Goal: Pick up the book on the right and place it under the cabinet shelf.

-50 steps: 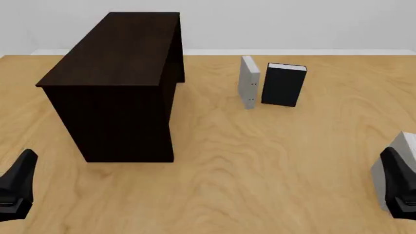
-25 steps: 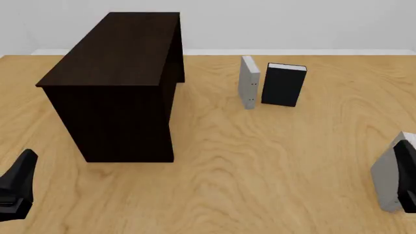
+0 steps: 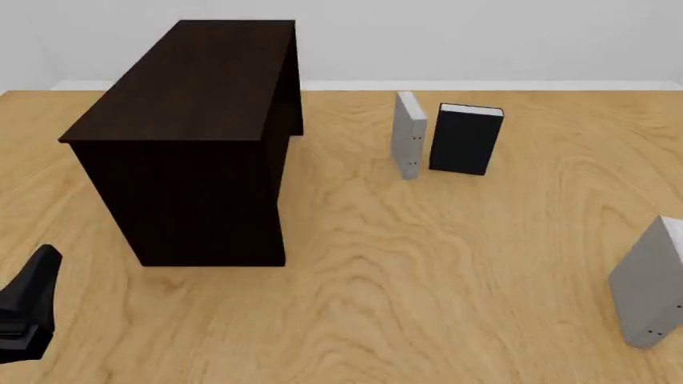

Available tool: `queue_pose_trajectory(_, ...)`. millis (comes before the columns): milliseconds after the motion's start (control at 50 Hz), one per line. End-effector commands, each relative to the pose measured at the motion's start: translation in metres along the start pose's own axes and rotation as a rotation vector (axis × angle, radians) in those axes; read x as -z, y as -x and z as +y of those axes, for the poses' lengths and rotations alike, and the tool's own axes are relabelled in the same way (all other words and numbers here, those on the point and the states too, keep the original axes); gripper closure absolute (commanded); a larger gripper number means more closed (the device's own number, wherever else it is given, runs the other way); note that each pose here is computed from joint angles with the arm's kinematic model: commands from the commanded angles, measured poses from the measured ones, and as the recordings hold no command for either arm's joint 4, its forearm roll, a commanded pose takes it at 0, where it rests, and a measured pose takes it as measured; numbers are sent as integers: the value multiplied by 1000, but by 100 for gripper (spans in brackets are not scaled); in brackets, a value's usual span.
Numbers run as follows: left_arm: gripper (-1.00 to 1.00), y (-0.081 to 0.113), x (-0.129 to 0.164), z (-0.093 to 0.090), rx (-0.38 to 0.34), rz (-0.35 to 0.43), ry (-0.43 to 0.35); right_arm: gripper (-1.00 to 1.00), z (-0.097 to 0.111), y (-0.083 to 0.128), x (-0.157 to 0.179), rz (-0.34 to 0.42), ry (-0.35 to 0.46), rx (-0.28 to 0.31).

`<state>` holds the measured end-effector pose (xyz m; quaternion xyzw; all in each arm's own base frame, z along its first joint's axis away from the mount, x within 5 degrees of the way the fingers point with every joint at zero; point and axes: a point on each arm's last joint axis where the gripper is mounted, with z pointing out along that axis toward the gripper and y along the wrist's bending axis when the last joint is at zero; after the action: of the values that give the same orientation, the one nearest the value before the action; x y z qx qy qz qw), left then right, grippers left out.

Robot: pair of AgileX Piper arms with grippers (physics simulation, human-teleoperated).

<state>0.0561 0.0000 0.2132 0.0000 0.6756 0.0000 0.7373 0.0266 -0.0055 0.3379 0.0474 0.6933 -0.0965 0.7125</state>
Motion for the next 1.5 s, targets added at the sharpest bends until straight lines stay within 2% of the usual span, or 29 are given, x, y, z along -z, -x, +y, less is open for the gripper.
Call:
queue_pose_trajectory(20, -100, 0, 0, 0, 0, 0, 0, -100, -4, 21, -7, 107, -82, 19)
queue_pose_trajectory(160, -100, 0, 0, 0, 0, 0, 0, -100, -6, 12, -23, 220, -94, 0)
queue_pose_trajectory(200, -100, 0, 0, 0, 0, 0, 0, -100, -7, 7, -25, 242, -101, 3)
queue_pose_trajectory(240, -100, 0, 0, 0, 0, 0, 0, -100, -7, 1, -27, 257, -101, 32)
queue_pose_trajectory(300, -100, 0, 0, 0, 0, 0, 0, -100, -7, -8, -32, 289, -107, 30)
queue_pose_trajectory(400, -100, 0, 0, 0, 0, 0, 0, -100, -8, -19, -41, 343, -104, 11)
queue_pose_trajectory(420, -100, 0, 0, 0, 0, 0, 0, -100, -8, -24, -43, 356, -103, 23)
queue_pose_trajectory(500, -100, 0, 0, 0, 0, 0, 0, -100, -9, -34, -50, 395, -108, -2)
queue_pose_trajectory(960, -100, 0, 0, 0, 0, 0, 0, -100, -10, -89, -74, 497, -113, -6)
queue_pose_trajectory(1280, -100, 0, 0, 0, 0, 0, 0, -100, -11, -104, -94, 536, -97, -10)
queue_pose_trajectory(1500, -100, 0, 0, 0, 0, 0, 0, -100, -16, -110, -109, 552, -105, 30)
